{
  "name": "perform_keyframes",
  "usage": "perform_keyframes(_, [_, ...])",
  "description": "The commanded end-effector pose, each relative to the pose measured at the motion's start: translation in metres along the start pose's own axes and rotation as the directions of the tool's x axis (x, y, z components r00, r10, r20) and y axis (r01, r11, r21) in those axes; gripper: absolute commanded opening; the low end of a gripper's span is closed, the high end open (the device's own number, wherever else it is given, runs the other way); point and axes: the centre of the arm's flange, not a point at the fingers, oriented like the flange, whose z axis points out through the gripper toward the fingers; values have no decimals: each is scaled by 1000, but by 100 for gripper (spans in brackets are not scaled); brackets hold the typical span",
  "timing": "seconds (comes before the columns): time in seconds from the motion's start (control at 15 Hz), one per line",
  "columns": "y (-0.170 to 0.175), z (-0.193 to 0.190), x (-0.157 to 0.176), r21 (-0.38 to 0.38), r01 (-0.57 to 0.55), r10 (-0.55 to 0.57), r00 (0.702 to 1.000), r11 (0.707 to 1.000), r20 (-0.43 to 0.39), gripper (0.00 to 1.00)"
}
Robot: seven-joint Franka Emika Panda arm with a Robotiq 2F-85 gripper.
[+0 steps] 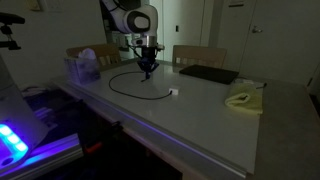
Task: Move the ends of the charger to the middle
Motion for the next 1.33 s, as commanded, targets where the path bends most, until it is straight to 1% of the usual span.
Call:
perform_keyframes(0.0, [-2,-1,-1,3,-25,25,1000,1000,1,1])
perform_keyframes(0.13, [-7,0,2,2,-54,54,999,999,-3,1])
perform_keyframes(0.33, [-18,1,9,3,-140,140,990,990,10,1])
perform_keyframes(0.47, [-26,3,14,1,-206,206,978,979,25,1])
perform_keyframes(0.67, [-34,6,23,-21,-296,297,954,955,49,1])
perform_keyframes(0.93, [-40,5,37,-95,-382,389,920,919,58,1])
perform_keyframes(1.07, [-42,2,44,-119,-438,447,892,891,63,1])
perform_keyframes(1.13, [-44,1,47,-120,-473,482,874,873,65,1])
perform_keyframes(1.2, [-46,0,52,-125,-520,530,845,845,64,1])
perform_keyframes(1.27, [-49,1,59,-135,-574,585,809,807,56,1])
